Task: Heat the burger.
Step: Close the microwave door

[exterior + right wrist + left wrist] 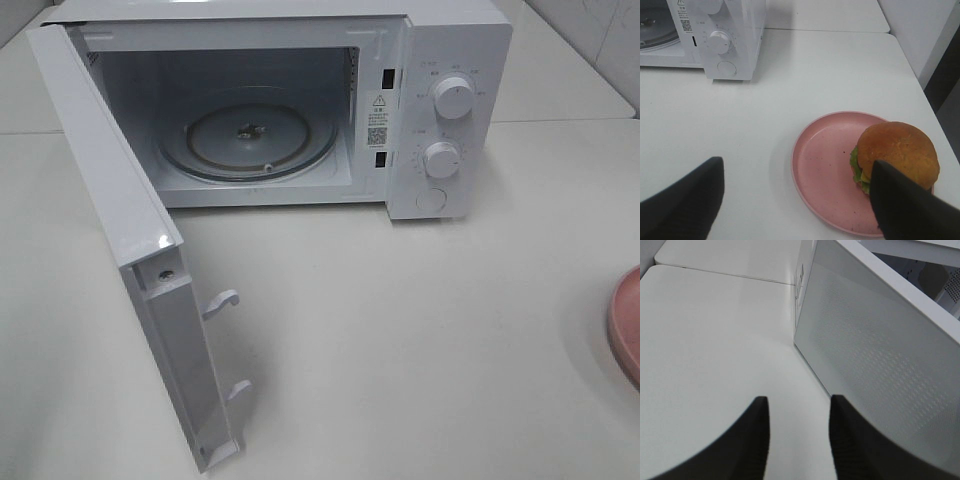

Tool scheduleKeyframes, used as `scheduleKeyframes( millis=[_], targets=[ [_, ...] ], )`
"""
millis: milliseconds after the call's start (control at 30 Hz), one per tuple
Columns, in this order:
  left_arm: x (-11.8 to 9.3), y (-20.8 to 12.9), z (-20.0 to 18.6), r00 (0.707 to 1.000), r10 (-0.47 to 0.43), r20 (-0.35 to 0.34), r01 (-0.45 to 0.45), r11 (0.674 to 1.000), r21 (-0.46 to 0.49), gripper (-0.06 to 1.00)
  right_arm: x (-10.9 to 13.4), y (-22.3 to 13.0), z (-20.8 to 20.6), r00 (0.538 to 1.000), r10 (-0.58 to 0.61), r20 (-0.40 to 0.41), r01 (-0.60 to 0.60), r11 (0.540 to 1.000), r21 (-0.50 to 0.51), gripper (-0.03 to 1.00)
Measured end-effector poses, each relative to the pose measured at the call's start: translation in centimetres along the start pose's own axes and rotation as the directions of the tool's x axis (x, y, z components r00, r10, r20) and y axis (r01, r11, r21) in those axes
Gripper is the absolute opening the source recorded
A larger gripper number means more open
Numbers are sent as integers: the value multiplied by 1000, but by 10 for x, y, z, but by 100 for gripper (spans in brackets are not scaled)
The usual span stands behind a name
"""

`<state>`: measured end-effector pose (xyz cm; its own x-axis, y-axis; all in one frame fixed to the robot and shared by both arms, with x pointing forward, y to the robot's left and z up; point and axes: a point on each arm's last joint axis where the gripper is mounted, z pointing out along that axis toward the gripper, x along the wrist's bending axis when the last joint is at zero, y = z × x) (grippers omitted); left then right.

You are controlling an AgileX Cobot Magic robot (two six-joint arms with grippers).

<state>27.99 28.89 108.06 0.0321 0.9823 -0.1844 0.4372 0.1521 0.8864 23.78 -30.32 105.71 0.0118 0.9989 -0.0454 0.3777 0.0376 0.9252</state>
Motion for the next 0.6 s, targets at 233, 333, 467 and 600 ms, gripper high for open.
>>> scheduleKeyframes(
  millis=[233, 333, 467, 600],
  targets=[
    [6, 10, 24, 999, 1, -35, -2, 999, -41, 1, 0, 0, 0, 1000, 0, 0, 0, 1000, 0, 76],
    [12, 9, 43, 998, 25, -59, -29, 997, -73, 0, 0, 0, 0, 1000, 0, 0, 0, 1000, 0, 76],
    [17, 11, 55, 995, 48, -82, -60, 988, -145, 0, 0, 0, 0, 1000, 0, 0, 0, 1000, 0, 76],
    [25, 5, 76, 991, 48, -123, -77, 969, -237, 0, 0, 0, 0, 1000, 0, 0, 0, 1000, 0, 76]
  ],
)
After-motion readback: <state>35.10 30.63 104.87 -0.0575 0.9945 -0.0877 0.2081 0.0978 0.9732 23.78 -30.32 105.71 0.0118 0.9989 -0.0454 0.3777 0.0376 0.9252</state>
